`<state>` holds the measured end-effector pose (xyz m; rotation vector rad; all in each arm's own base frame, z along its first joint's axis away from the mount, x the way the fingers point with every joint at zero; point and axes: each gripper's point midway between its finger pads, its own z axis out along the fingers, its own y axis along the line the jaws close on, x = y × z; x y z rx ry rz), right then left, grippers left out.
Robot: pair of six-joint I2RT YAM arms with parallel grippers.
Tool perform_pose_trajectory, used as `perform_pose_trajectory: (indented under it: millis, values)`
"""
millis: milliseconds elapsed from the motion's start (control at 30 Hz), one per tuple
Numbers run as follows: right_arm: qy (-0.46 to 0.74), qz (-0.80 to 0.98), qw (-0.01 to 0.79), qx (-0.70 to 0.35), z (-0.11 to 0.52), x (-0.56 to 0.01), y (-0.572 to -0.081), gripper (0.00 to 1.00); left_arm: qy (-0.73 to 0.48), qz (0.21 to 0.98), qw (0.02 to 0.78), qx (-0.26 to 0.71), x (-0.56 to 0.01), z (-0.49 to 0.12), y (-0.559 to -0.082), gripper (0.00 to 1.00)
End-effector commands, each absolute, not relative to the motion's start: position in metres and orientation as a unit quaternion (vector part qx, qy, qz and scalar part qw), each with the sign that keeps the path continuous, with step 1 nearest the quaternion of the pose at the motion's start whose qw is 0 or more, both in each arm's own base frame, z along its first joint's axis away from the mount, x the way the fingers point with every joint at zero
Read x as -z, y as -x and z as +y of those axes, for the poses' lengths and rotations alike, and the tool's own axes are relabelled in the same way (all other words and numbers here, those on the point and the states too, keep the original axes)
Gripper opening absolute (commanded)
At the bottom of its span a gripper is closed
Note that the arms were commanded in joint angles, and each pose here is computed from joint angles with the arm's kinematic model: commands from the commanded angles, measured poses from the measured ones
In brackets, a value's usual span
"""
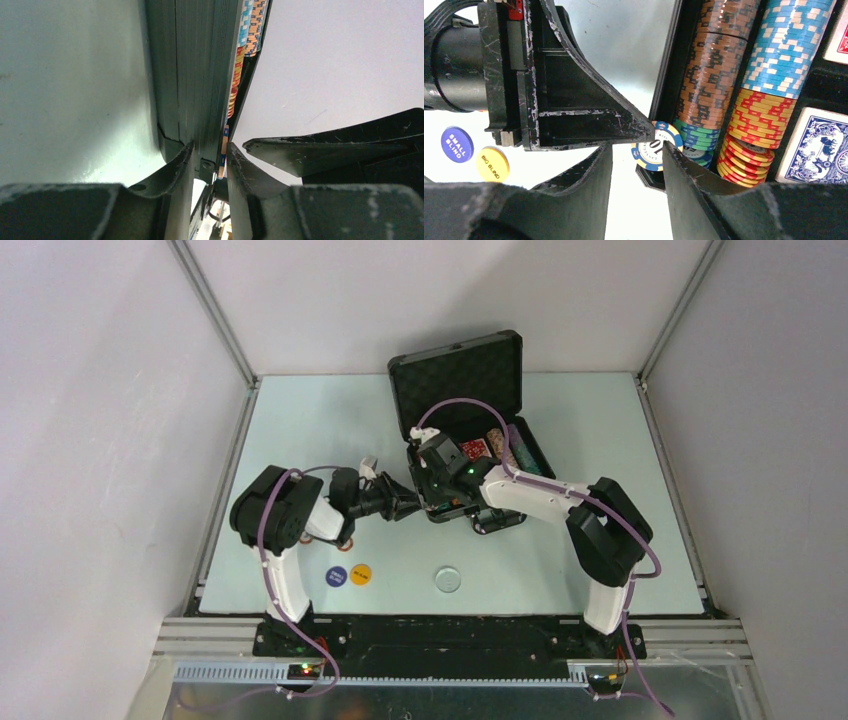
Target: Pack up texas hold em set
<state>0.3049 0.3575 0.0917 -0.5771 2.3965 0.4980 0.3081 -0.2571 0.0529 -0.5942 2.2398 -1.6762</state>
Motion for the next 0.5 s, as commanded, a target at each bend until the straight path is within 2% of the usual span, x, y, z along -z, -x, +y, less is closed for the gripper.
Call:
perform_pose_trajectory:
  millis: [0, 467]
  values:
    - [0.218, 0.896, 0.332, -0.198, 0.3643, -0.0992, -0.3141, 0.45, 0.154, 0.76, 0.155, 0.613, -0.0793, -0.2782, -0.3105, 0.32]
    - [0.209, 0.901, 0.329, -0.19, 0.3593, -0.0926, -0.3147, 0.45, 0.151, 0.754, 0.159, 0.62, -0.0889, -0.2807, -0.3144, 0.31]
